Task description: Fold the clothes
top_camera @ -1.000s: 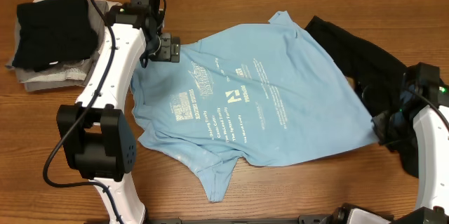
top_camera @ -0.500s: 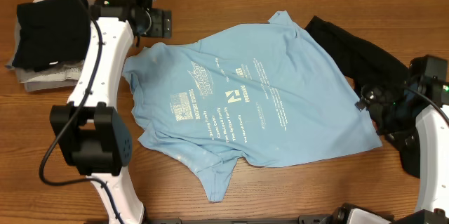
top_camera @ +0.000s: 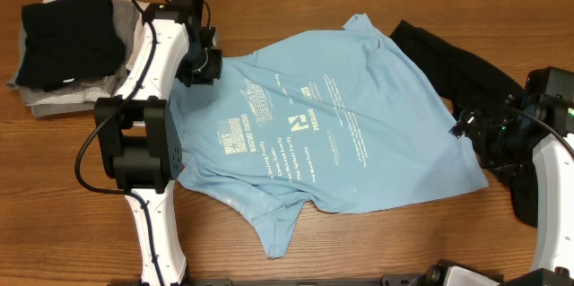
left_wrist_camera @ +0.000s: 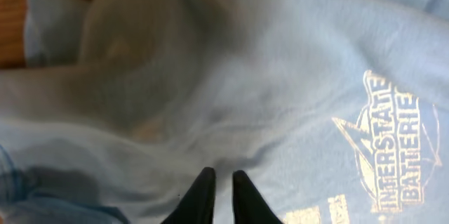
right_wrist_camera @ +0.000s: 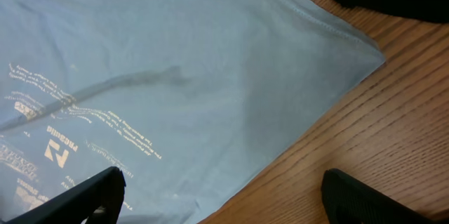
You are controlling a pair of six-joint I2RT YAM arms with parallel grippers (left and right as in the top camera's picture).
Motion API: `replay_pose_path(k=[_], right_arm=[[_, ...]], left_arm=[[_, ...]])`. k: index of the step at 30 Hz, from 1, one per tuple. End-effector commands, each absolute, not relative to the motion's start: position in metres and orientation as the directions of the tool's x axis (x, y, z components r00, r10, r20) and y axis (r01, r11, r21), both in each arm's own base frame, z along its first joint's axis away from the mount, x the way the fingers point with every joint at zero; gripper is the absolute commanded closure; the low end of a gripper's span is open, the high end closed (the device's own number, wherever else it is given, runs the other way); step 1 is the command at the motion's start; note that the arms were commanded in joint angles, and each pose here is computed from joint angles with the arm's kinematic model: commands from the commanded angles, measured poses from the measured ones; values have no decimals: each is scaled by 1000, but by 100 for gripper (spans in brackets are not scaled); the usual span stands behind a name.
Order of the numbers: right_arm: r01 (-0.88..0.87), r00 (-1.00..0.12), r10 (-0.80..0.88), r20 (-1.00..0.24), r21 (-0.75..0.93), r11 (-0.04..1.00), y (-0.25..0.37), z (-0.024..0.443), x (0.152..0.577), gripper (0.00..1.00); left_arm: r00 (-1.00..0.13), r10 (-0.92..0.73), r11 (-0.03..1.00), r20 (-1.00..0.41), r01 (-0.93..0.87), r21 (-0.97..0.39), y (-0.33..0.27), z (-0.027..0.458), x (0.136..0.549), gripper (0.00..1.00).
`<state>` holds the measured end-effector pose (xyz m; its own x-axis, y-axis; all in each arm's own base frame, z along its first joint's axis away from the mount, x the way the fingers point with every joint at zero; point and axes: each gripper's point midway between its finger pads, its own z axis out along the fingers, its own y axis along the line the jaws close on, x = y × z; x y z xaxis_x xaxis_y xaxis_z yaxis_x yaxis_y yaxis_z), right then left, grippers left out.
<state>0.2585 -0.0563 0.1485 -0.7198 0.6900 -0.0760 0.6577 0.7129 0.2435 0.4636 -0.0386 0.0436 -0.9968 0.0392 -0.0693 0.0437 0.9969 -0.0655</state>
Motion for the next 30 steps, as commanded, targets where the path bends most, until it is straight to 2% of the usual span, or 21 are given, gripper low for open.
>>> replay_pose_path(k=[1,6,9,14,20,24,27,30], right_arm=[[634,-722,681,-126,274,723,-57,163,265,8],[631,-721,680,-131,281,723,-57,163,267,9],[622,-722,678,-135,303,722,-55,165,271,10],[617,-720,678,-148,309,724,-55,166,274,11],[587,-732,657,-180,320,743,-51,168,283,12],[551,-744,631,-218,334,765,-45,171,294,12],[526,-747,616,-251,345,777,-42,175,303,12],[515,-741,613,-275,353,781,-43,178,309,11]], left_arm=[[-999,34,997,-4,35,-69,-40,19,456,92],[-1000,10,999,16,9,-38,-34,-5,459,96],[-1000,-30,999,-8,-30,37,-22,-16,467,96],[-997,-41,997,-71,-45,59,-13,-32,487,96],[-957,-63,990,-283,-96,105,9,-32,540,96],[-888,-52,988,-456,-114,108,15,-16,582,96],[-855,-38,989,-517,-108,105,15,-4,599,73],[-862,-29,990,-506,-97,107,9,11,599,49]])
